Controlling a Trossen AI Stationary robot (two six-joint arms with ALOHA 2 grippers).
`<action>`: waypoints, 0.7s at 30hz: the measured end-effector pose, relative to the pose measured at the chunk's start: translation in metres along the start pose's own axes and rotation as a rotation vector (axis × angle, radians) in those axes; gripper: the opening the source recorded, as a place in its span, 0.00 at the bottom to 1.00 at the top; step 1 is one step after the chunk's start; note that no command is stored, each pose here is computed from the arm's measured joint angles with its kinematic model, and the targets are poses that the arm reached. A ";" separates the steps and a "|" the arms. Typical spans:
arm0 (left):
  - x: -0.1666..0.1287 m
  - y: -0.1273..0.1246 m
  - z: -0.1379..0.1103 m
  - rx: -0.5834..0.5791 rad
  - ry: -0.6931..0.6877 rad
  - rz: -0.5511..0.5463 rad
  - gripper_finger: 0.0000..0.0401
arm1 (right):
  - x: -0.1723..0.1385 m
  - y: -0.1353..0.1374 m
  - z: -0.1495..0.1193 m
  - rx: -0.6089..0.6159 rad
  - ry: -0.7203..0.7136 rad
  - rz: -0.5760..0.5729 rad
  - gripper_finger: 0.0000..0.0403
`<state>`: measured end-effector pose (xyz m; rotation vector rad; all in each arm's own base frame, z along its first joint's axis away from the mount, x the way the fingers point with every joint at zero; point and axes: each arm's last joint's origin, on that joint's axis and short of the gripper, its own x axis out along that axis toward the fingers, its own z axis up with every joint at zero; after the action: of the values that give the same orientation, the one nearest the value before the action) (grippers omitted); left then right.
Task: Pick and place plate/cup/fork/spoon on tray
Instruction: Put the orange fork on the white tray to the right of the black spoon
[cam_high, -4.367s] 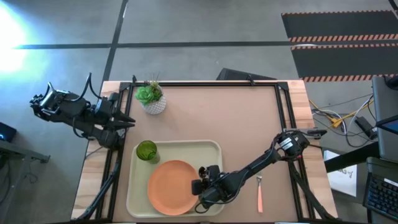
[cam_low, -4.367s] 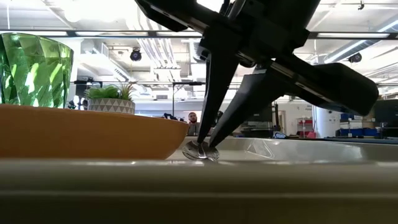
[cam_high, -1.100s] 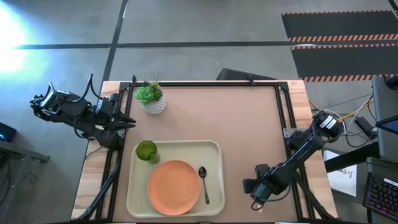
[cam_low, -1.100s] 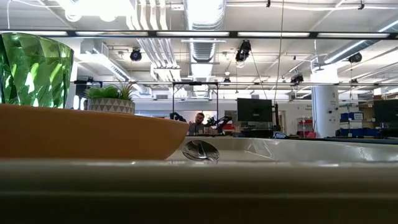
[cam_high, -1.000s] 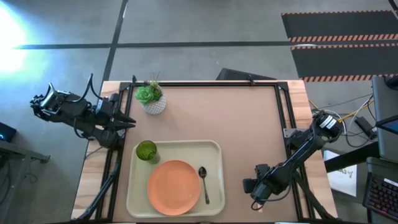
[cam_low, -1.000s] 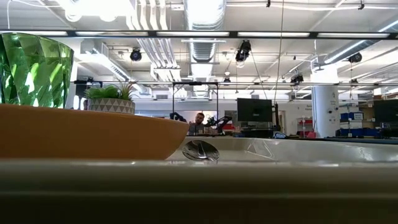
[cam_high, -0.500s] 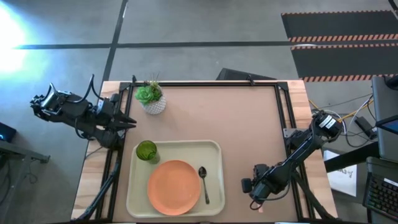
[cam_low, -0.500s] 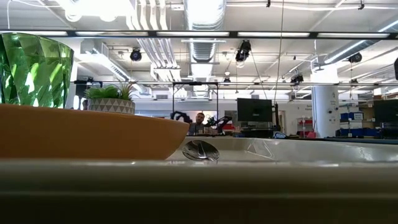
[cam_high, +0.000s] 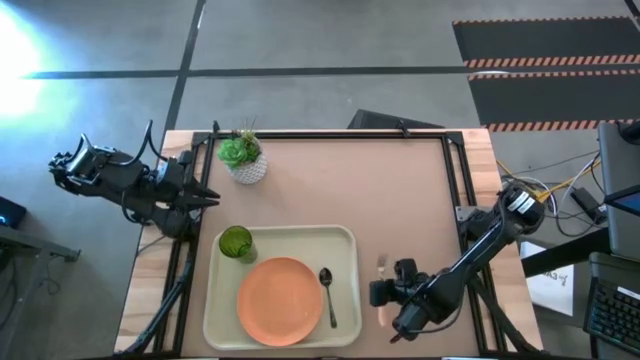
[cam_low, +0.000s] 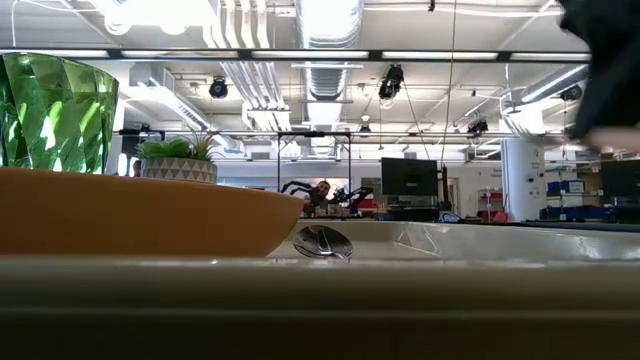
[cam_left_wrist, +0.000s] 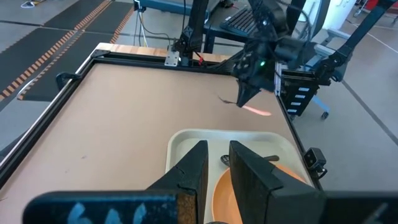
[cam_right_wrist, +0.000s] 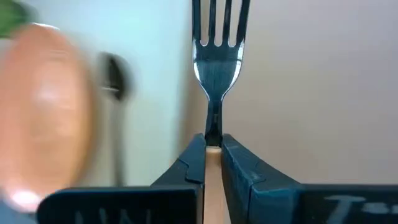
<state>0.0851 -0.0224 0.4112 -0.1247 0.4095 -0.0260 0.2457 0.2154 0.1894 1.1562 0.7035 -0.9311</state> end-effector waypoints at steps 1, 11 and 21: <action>0.000 0.000 0.000 0.000 0.000 0.000 0.12 | -0.004 0.008 0.002 -0.019 -0.024 0.037 0.04; 0.001 0.000 0.000 0.001 0.004 0.001 0.12 | -0.007 0.068 0.041 -0.193 -0.090 0.144 0.04; 0.001 0.000 0.000 0.001 0.004 0.001 0.12 | 0.038 0.080 0.054 -0.271 0.049 0.094 0.04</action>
<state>0.0857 -0.0227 0.4105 -0.1233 0.4134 -0.0259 0.3338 0.1641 0.2073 0.9651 0.7823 -0.7064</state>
